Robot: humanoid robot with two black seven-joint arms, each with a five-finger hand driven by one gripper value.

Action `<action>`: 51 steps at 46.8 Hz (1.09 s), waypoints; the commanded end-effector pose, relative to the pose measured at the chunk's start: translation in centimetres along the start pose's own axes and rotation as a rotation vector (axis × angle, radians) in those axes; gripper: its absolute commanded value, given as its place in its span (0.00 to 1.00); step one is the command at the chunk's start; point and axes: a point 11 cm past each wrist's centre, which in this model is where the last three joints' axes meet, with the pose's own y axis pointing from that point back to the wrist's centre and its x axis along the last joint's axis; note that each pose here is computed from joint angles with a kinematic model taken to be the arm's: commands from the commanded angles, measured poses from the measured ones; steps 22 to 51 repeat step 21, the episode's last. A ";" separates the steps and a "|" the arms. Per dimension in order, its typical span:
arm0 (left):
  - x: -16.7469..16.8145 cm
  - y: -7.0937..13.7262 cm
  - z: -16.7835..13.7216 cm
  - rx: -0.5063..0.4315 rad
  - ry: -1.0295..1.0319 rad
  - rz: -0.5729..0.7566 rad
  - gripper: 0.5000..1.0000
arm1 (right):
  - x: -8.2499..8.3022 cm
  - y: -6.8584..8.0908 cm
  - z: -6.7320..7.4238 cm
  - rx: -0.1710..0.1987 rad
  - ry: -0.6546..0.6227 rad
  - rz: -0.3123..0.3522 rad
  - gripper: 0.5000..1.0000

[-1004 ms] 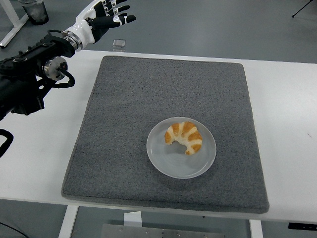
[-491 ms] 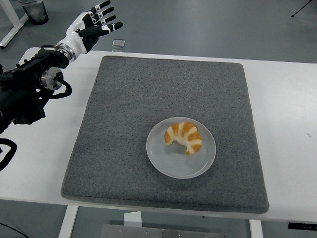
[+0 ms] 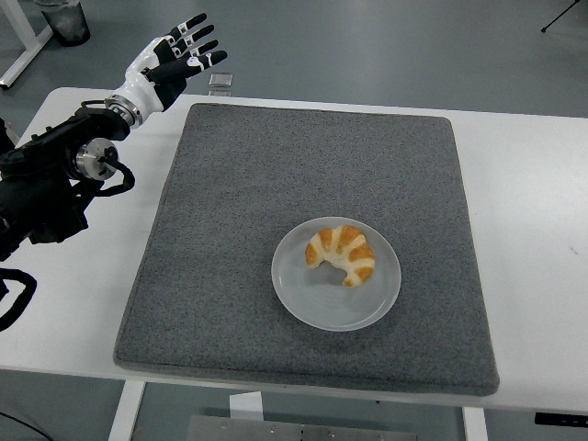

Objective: Place the bread on the plate

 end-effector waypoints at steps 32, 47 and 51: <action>1.1 1.1 -1.6 0.012 0.041 0.026 0.98 | 0.0 0.0 0.0 0.001 0.003 0.000 0.90; 1.1 1.1 -1.6 0.012 0.041 0.026 0.98 | 0.0 0.0 0.0 0.001 0.003 0.000 0.90; 1.1 1.1 -1.6 0.012 0.041 0.026 0.98 | 0.0 0.0 0.0 0.001 0.003 0.000 0.90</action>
